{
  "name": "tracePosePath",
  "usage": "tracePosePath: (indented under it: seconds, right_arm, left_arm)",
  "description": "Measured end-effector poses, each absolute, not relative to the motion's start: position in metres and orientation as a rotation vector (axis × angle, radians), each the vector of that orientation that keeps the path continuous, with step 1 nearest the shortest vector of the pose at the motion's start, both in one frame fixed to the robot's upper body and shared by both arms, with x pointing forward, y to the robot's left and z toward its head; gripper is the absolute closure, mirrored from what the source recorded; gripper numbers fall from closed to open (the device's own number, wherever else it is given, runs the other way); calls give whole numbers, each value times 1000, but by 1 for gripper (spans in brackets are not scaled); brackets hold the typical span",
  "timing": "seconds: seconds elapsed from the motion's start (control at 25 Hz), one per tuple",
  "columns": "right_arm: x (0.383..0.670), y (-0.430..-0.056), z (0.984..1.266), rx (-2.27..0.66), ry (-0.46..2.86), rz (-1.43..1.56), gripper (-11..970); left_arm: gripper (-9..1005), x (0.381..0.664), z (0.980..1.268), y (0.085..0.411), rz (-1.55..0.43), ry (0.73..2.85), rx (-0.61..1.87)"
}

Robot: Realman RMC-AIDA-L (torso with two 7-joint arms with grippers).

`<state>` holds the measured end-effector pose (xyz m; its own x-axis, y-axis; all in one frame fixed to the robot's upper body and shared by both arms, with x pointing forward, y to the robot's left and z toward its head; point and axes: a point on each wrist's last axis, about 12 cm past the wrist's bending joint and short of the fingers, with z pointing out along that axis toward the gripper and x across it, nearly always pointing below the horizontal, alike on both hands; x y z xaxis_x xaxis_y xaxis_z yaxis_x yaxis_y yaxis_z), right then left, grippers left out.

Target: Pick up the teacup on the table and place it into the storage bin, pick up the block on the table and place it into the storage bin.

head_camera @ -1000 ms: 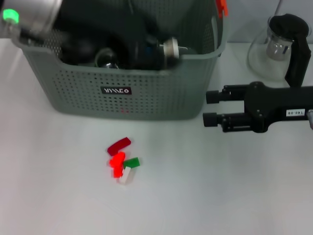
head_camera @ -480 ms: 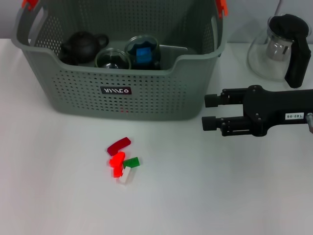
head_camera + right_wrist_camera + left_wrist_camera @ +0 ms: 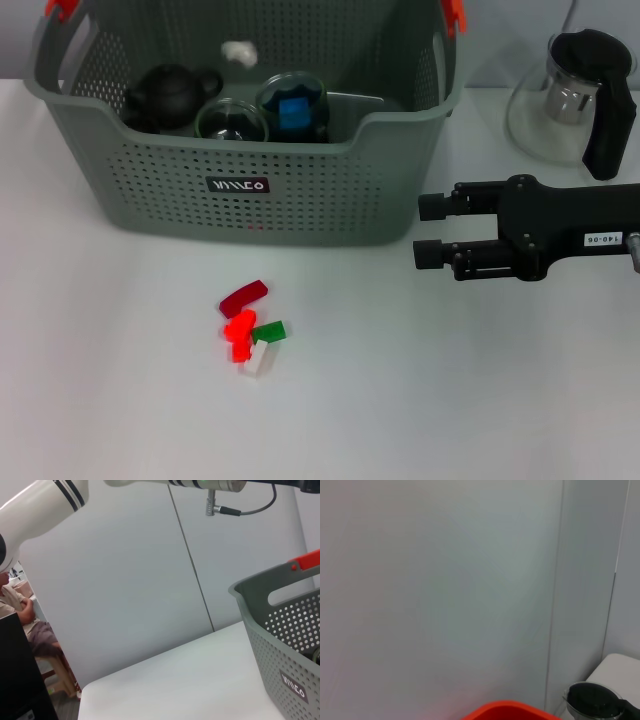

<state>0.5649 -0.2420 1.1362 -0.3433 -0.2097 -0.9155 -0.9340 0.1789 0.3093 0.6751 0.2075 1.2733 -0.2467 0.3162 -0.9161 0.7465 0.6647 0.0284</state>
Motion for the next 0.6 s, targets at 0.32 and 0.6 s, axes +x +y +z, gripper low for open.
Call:
tracePosePath:
  seconds: [0.32,0.6]
  right_arm:
    - [565,-243,1136,-1094,1703,1214,226]
    - [565,-243,1135,-1089,1705,1210,227]
  left_arm:
    - [176,632,1292,215,-639,1759,1036]
    - [73,558,1277,228,-653,1583,1470]
